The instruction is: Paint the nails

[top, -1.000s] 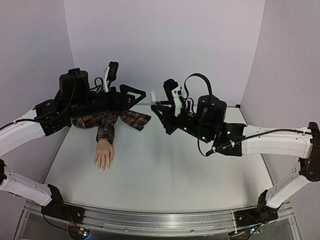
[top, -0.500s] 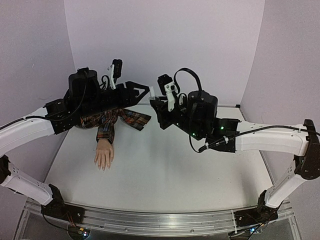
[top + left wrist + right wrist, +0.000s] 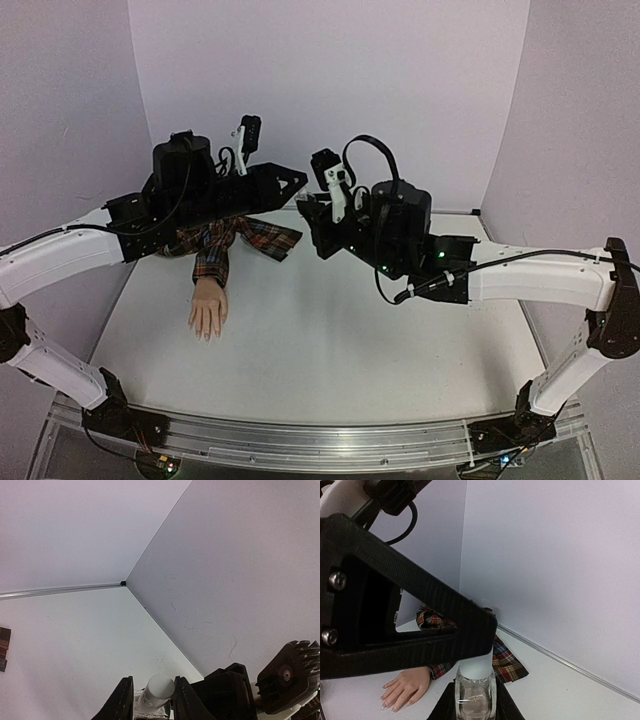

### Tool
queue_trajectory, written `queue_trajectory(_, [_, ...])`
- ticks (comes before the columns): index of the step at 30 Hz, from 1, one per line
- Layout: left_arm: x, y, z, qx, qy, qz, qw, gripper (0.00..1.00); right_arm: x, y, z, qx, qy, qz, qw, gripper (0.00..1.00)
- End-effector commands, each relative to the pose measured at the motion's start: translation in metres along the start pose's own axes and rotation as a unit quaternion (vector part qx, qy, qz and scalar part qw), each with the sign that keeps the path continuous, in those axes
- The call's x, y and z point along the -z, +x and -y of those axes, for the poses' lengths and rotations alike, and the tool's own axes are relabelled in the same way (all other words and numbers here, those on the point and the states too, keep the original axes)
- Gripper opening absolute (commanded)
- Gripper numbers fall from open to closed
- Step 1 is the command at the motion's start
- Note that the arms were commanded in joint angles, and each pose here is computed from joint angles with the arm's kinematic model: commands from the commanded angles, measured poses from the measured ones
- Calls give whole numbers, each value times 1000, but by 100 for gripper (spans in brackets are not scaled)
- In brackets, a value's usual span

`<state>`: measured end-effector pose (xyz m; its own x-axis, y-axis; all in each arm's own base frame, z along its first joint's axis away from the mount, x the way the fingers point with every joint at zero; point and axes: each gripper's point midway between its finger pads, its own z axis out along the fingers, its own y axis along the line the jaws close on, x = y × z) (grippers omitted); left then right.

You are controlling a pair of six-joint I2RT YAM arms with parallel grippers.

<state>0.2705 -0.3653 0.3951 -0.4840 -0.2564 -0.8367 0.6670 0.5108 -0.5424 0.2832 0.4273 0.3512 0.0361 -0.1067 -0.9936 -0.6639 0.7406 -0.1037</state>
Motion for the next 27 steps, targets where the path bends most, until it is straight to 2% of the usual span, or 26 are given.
queue_trajectory(1, [4,-27,25,-12,37,32,999,28,0,-26,-3,-7,-6,29,1000,0])
queue_trajectory(5, [0,-22,26,-14,42,24,999,26,0,-28,-4,-7,-8,30,999,0])
queue_trajectory(15, [-1,-16,28,-21,49,15,998,10,1,-33,-6,-9,-15,35,999,0])
queue_trajectory(20, [-1,0,44,-34,104,-18,994,3,6,-41,-15,-13,-50,45,998,0])
queue_trajectory(23, [11,26,76,-68,210,-80,972,0,22,-52,-38,-9,-151,65,986,0])
queue_trajectory(24, [18,37,83,-83,243,-100,961,0,35,-59,-49,-8,-211,78,974,0])
queue_trajectory(27, [57,66,110,-105,378,-151,908,0,85,-84,-67,-25,-386,119,914,0])
